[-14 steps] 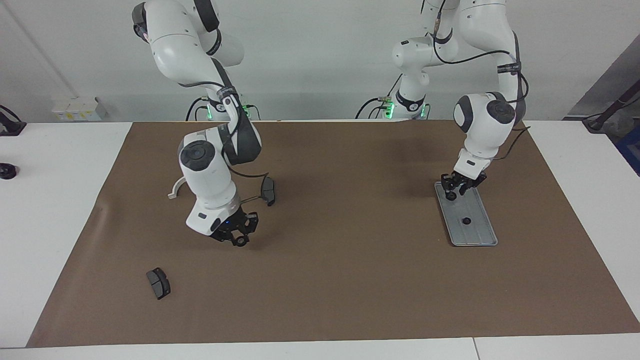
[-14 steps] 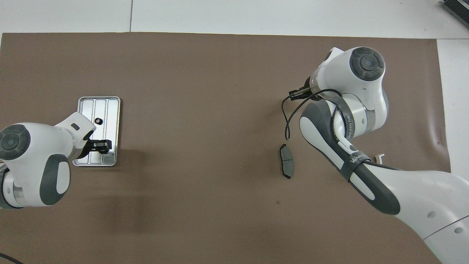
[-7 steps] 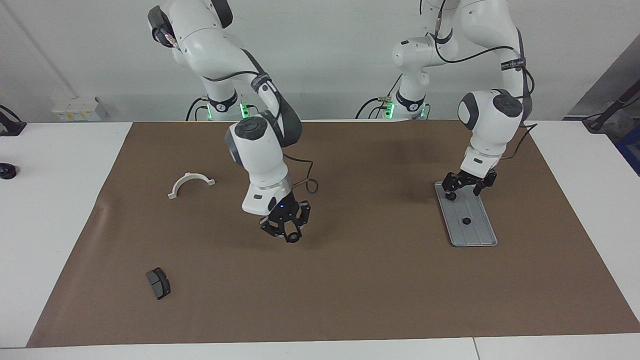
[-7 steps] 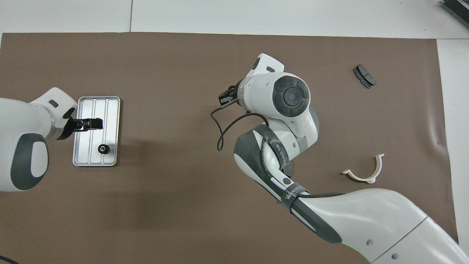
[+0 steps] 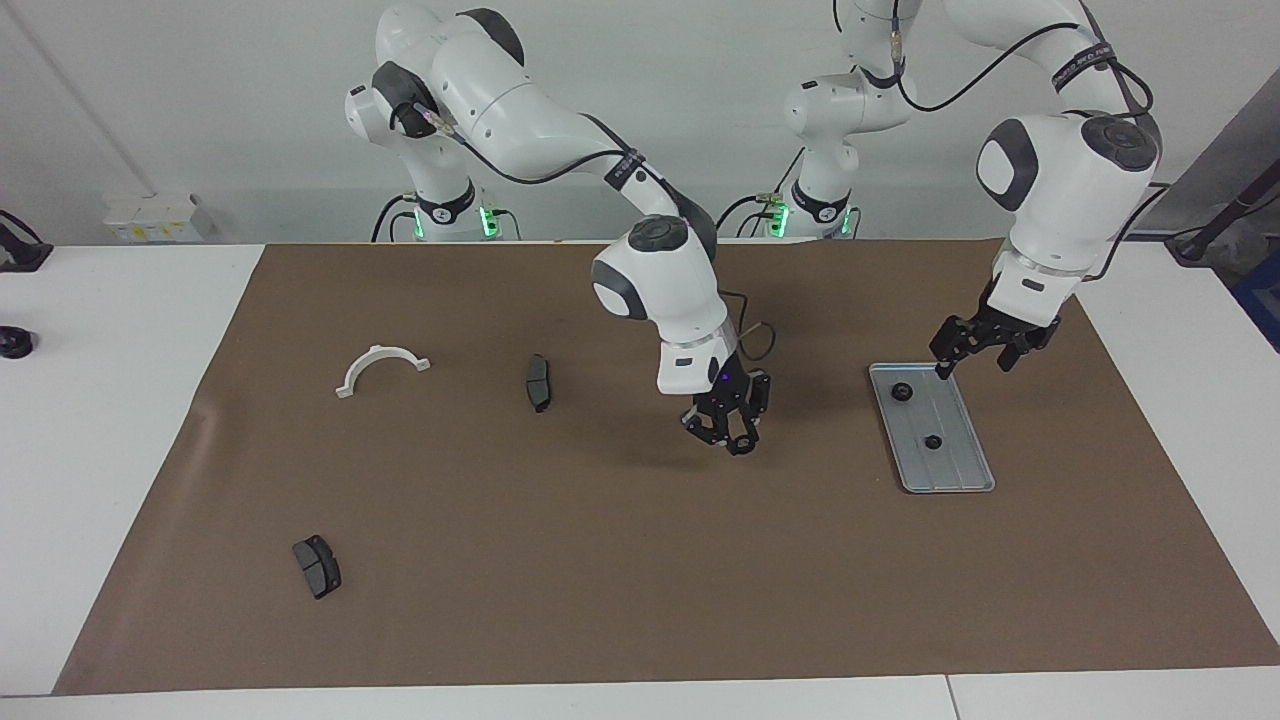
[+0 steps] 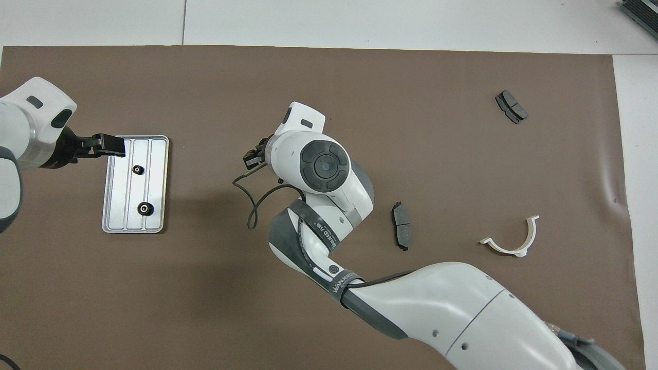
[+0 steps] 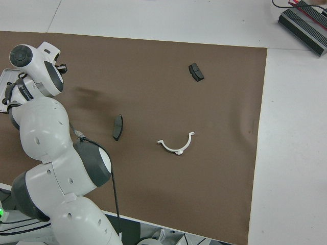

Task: Pick bearing gear from pile to tray
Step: 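Carry the third gear to mid-table with the right gripper while the left gripper approaches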

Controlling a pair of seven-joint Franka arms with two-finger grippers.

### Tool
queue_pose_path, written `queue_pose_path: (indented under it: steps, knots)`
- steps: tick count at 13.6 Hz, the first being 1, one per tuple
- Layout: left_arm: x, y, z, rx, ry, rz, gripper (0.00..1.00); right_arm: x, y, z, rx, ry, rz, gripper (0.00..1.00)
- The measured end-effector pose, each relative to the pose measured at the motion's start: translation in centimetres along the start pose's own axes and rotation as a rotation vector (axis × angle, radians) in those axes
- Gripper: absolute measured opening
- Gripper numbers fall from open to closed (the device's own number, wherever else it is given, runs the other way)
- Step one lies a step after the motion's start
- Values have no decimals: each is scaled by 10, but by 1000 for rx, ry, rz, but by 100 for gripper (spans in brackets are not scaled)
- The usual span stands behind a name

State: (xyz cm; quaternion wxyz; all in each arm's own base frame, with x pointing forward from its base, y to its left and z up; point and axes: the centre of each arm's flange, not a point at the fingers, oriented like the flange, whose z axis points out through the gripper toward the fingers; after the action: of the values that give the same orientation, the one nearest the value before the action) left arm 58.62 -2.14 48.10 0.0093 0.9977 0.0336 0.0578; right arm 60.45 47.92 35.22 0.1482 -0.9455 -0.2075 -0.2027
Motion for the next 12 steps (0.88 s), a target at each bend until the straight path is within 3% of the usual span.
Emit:
queue_pose_path:
  steps: [5,7,12]
  knots:
    - [4,49,27,-26,45,-27,100,-12,-50,10,8,-2,25,37]
    - [7,55,36,-33,59,-37,100,-15,-47,12,-30,-56,26,45]
    - [14,68,55,-55,88,-109,100,-4,-24,-13,-98,-133,48,50]
